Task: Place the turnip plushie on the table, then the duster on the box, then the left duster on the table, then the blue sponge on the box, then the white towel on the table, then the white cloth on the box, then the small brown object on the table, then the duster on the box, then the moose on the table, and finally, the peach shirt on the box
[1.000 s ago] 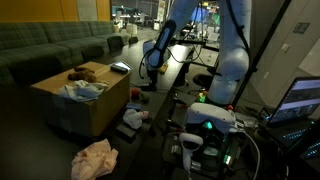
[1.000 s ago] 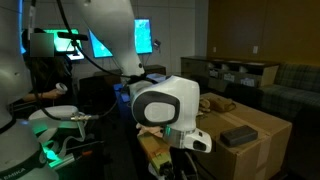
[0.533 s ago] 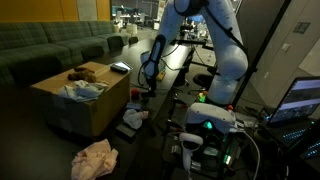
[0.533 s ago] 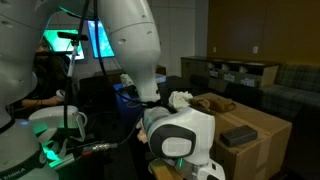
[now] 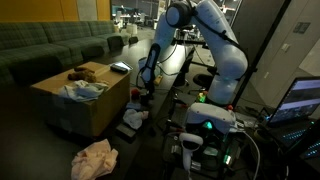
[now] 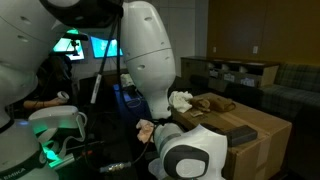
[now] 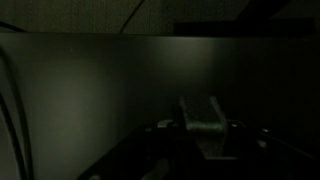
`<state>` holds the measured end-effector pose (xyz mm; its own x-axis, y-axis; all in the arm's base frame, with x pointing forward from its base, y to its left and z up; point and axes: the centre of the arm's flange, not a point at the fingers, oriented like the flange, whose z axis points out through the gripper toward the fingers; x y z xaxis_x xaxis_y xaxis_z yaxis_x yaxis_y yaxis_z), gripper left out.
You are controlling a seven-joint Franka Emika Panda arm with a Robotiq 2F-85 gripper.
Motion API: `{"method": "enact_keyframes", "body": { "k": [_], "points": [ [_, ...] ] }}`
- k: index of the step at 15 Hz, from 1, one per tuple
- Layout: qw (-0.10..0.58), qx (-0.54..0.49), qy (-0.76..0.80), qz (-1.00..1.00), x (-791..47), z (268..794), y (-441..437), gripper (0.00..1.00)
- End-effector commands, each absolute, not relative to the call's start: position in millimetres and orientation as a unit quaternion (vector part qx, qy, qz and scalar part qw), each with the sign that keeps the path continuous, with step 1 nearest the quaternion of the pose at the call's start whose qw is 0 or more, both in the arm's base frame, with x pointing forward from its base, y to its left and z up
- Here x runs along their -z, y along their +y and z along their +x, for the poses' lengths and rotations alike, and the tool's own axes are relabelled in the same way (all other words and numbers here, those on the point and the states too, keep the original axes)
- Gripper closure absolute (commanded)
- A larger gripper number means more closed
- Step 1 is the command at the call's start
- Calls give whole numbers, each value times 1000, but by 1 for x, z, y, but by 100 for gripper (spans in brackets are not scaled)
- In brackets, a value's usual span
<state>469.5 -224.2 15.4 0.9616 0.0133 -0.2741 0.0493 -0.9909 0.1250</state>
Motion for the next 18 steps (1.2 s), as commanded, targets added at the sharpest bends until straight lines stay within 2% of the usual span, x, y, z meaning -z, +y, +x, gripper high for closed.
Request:
{"method": "enact_keyframes", "body": {
  "k": [1, 8, 9, 10, 11, 16, 18],
  "points": [
    [64, 127, 14, 990, -1, 489, -230, 92],
    [68, 134, 5, 989, 11, 490, -235, 91],
    [69, 134, 4, 989, 11, 489, -235, 45],
    [70, 132, 3, 989, 9, 488, -235, 45],
    [70, 130, 1, 989, 5, 486, -236, 40],
    [68, 108, -1, 992, -22, 482, -237, 2],
    [68, 93, -4, 993, -35, 484, -235, 0]
  ]
}}
